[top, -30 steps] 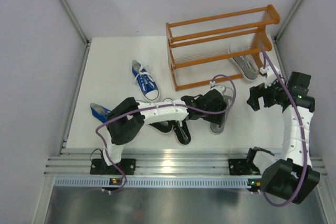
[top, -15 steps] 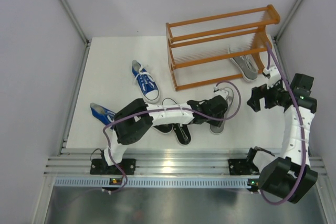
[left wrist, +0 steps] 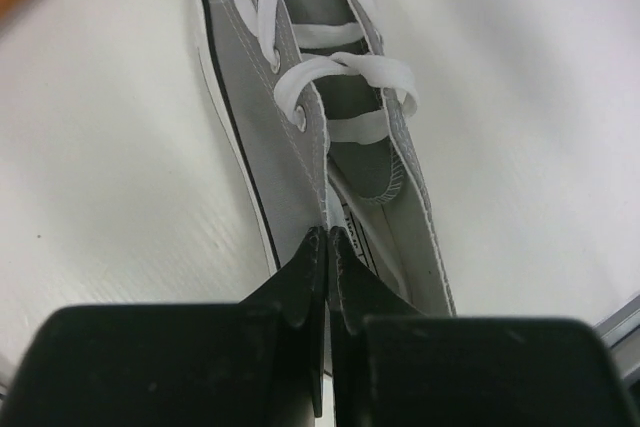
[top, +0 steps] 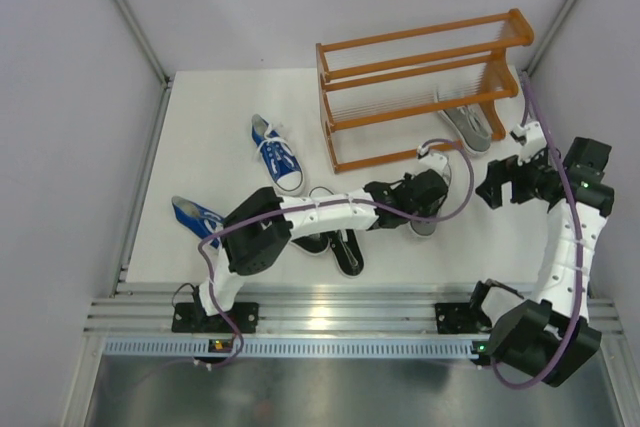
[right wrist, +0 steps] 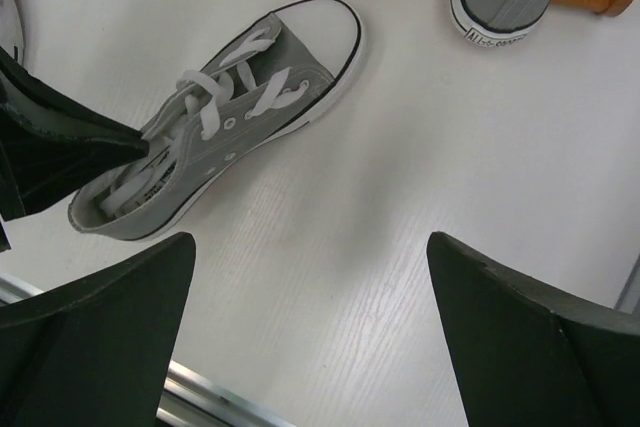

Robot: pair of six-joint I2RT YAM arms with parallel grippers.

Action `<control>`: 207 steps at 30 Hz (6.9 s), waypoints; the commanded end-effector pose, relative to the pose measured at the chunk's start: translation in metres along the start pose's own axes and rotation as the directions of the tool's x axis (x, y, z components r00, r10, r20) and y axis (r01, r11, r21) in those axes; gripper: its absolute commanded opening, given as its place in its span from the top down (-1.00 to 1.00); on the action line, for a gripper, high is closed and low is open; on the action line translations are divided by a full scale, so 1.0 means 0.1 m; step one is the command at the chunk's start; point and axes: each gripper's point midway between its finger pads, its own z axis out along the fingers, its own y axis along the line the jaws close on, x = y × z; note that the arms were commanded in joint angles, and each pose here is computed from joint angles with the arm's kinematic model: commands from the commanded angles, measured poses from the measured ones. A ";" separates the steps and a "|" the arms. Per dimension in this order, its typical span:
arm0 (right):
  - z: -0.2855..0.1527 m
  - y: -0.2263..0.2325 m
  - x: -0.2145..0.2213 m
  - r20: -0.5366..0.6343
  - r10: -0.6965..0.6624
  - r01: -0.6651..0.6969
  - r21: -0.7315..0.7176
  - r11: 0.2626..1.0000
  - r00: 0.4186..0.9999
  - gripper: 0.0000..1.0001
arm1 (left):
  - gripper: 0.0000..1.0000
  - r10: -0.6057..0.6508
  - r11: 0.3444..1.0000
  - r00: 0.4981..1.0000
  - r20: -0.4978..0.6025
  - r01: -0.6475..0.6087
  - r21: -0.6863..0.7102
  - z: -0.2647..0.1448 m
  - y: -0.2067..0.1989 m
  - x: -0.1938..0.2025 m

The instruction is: Place and organize the shoes onto the shoe shelf

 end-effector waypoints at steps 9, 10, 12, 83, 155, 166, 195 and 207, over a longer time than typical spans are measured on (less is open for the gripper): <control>-0.21 -0.11 -0.39 0.111 -0.026 0.022 0.039 0.999 0.993 -0.99 | 1.00 -0.347 0.936 0.900 0.266 0.352 0.029 -0.21 0.14 -1.27; -0.21 -0.12 -0.39 0.113 -0.024 0.020 0.038 0.999 0.993 -0.99 | 1.00 -0.366 0.928 0.887 0.282 0.369 0.043 -0.24 0.15 -1.38; -0.20 -0.13 -0.39 0.111 -0.017 0.013 0.034 0.999 0.994 -0.99 | 1.00 -0.397 0.917 0.862 0.315 0.389 0.091 -0.30 0.13 -1.58; 1.25 0.48 0.74 -0.578 0.057 -0.101 -0.044 0.994 0.814 0.72 | -0.61 -0.143 0.989 0.869 0.474 0.106 0.104 -2.60 1.21 -1.41; 2.19 -0.11 -1.24 -0.168 -0.063 0.083 0.117 0.990 0.984 1.00 | -0.66 -0.201 0.980 0.788 0.582 0.168 0.111 -3.06 1.43 -1.46; 2.06 0.00 -1.35 -0.073 -0.045 0.052 0.096 0.994 0.996 -0.35 | -0.66 -0.206 0.979 0.790 0.577 0.164 0.124 -3.04 1.39 -1.47; 1.82 0.29 -0.46 -0.228 -0.123 0.098 -0.116 0.988 0.966 -0.55 | -0.67 -0.245 0.969 0.767 0.593 0.201 0.142 -3.18 1.49 -1.36; 2.15 0.27 -0.20 -0.316 -0.016 0.006 -0.032 0.999 0.949 -0.13 | -0.66 -0.254 0.967 0.768 0.588 0.209 0.144 -3.15 1.49 -1.35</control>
